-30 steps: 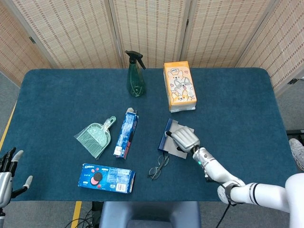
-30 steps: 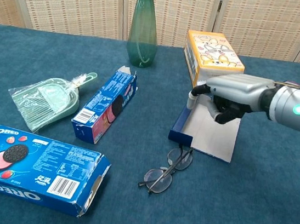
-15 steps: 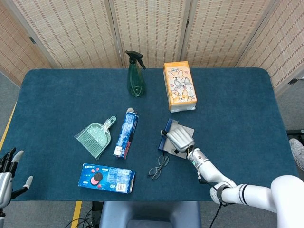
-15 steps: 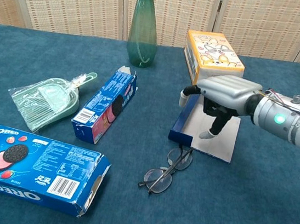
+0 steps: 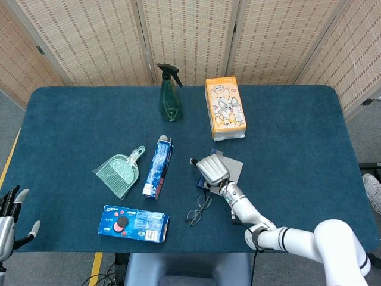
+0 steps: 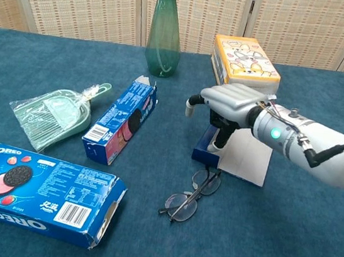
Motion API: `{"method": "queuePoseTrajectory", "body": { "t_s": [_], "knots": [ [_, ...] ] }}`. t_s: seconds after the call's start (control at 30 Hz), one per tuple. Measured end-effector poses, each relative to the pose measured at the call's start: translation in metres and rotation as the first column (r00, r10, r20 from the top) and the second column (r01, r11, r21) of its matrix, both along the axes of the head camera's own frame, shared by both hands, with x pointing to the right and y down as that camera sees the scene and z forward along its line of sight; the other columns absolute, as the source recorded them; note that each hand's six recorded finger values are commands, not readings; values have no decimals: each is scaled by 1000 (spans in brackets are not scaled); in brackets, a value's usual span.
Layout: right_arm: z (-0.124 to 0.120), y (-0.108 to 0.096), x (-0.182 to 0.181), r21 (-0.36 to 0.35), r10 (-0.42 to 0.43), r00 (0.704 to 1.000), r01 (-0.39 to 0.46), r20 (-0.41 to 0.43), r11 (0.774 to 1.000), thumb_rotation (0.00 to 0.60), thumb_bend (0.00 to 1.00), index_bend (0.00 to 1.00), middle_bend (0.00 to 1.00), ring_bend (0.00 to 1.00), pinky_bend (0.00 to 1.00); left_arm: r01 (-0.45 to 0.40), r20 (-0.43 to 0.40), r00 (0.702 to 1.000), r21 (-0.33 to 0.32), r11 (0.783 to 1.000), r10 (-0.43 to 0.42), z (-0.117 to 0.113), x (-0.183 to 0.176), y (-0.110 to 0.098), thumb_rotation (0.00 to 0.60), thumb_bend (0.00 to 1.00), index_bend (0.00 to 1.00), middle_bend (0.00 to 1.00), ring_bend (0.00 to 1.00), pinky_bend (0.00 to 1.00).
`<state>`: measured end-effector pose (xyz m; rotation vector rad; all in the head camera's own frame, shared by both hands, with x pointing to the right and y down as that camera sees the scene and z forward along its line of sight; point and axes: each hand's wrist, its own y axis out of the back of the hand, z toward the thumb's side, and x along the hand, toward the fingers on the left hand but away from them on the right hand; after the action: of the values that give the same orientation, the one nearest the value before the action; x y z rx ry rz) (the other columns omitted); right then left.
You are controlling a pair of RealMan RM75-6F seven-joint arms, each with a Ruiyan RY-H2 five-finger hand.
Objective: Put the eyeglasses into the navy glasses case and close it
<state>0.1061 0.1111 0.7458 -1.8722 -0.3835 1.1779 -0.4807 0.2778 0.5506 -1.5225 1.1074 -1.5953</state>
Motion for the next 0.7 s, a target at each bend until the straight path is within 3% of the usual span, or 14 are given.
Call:
{"method": "queuePoseTrajectory", "body": {
  "t_s": [0.47,0.7],
  "knots": [
    [4,-33,-34,101,126,992,-126,2,987,600,173,286,1000,1000,1000,12,8,1000,1,1000,-12,-2,-6,2,600,361,104,0,5,138],
    [-6,-28,-31,75,82,996,-83,23,994,600,179,286,1000,1000,1000,15,9,1000,0,1000,-15,-3,-7,3,600,361,104,0,5,138]
  ]
}}
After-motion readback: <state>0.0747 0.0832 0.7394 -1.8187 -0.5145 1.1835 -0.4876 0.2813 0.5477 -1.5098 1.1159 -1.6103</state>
